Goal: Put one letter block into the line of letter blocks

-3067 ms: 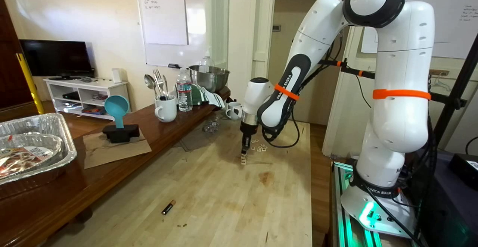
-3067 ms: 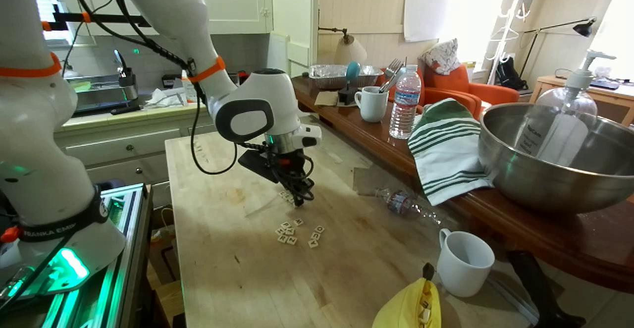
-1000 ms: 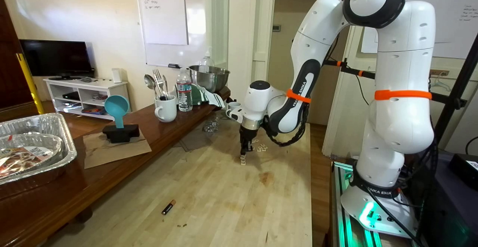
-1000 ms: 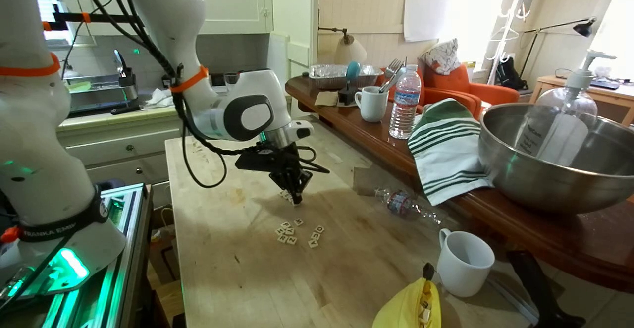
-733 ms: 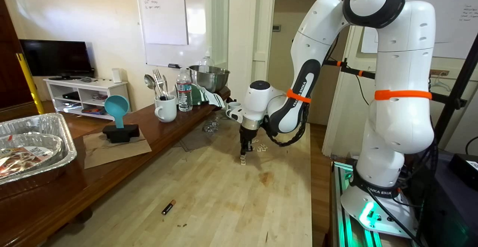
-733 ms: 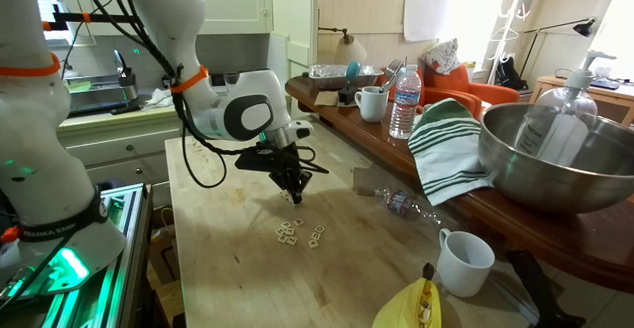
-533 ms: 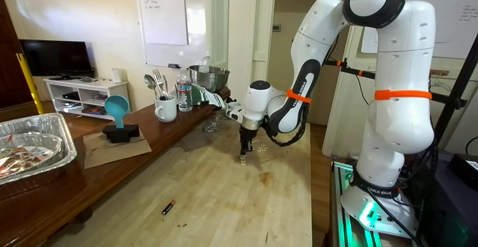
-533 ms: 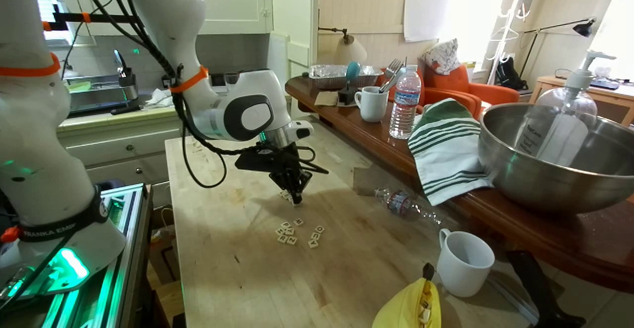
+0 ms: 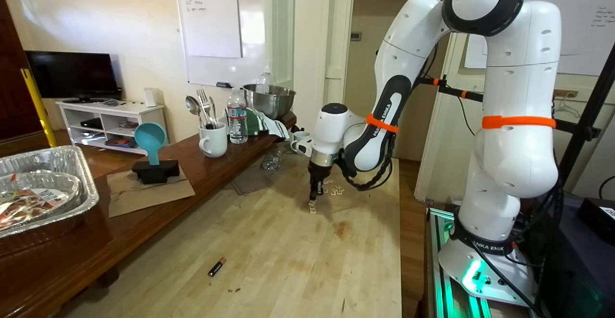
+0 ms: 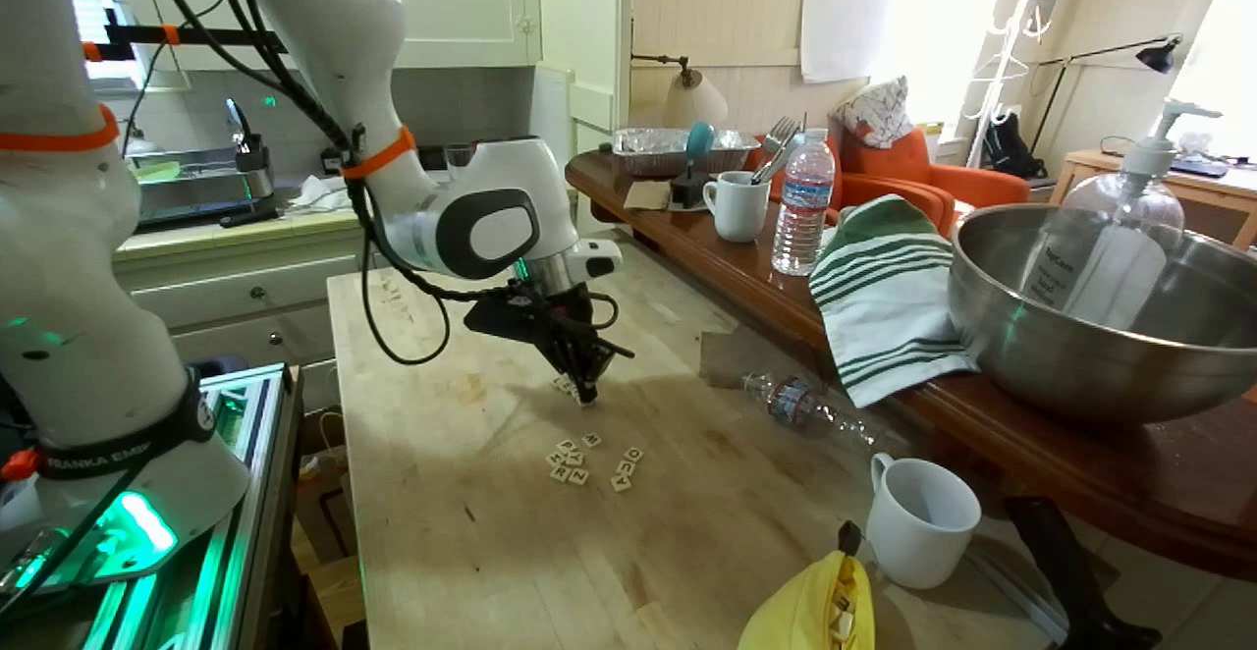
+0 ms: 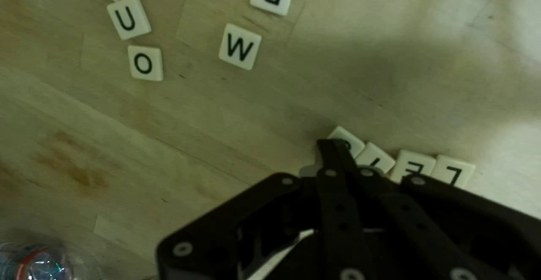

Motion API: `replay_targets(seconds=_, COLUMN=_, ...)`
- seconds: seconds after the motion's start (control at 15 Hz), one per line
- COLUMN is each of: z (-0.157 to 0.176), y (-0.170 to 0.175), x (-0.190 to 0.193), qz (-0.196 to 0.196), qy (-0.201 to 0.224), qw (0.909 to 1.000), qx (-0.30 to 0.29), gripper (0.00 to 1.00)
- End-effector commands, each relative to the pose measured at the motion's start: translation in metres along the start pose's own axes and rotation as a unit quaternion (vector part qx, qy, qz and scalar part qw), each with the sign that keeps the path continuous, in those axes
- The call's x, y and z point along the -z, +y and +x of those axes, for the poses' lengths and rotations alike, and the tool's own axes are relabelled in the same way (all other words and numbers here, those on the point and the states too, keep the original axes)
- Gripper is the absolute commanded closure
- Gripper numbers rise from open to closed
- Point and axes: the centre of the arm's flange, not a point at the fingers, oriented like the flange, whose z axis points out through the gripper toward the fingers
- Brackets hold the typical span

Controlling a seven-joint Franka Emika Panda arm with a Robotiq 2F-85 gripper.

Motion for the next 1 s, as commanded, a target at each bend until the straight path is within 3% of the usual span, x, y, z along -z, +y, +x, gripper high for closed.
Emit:
replay_targets(seconds=0.0, z=-0.003, y=-0.006, x=0.009, qz=0.011, qy=0.010, qw=0.9992, qx=-0.038, gripper=1.00)
replay_targets(seconds=0.53, z=0.001, y=-0.006, x=0.018, qz=0.013, qy=0.008, qw=0.9955, qx=-0.094, gripper=1.00)
replay_targets(seconds=0.93, z=-0.006, y=-0.002, x=0.010, qz=0.025, qy=-0.037, qw=0.9770, qx=-0.209, gripper=1.00)
